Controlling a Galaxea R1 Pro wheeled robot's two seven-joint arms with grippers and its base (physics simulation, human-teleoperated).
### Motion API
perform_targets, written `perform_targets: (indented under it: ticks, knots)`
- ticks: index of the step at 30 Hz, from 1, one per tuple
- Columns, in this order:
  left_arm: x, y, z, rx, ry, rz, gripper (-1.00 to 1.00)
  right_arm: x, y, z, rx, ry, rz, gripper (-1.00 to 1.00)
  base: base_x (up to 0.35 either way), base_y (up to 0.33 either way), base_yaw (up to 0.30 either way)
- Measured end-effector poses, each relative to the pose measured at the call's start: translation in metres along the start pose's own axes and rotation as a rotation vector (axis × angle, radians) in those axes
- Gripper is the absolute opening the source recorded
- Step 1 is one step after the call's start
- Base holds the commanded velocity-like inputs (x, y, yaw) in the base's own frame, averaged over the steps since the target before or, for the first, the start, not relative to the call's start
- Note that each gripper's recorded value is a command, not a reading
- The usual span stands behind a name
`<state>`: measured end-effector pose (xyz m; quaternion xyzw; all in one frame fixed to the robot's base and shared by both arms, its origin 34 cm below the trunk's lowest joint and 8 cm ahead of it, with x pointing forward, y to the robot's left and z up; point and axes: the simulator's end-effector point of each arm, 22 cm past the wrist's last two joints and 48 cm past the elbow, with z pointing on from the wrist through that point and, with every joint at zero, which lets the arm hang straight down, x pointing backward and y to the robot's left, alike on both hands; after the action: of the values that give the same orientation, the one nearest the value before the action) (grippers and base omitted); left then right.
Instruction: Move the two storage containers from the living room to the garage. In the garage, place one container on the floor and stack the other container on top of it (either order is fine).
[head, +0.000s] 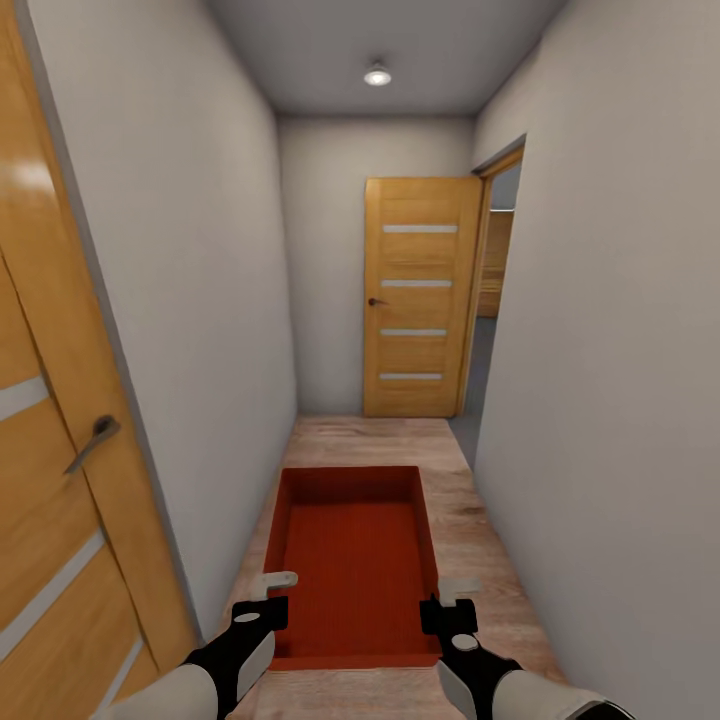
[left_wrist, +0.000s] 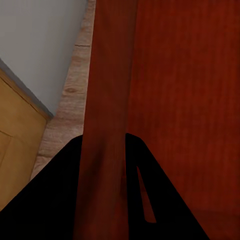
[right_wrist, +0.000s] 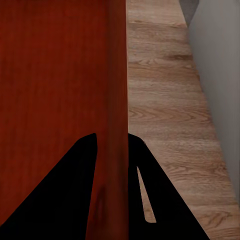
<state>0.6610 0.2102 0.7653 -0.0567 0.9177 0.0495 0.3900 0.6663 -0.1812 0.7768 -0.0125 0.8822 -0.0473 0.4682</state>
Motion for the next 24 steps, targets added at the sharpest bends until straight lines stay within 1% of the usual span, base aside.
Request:
perform_targets:
  ticks: [24]
  knots:
    - [0.0000, 0.0000, 0.0000, 0.000, 0.000, 0.000, -1.00, 0.0000, 0.0000, 0.0000, 0.000, 0.000, 0.000, -1.00, 0.324, 0.000, 0.000]
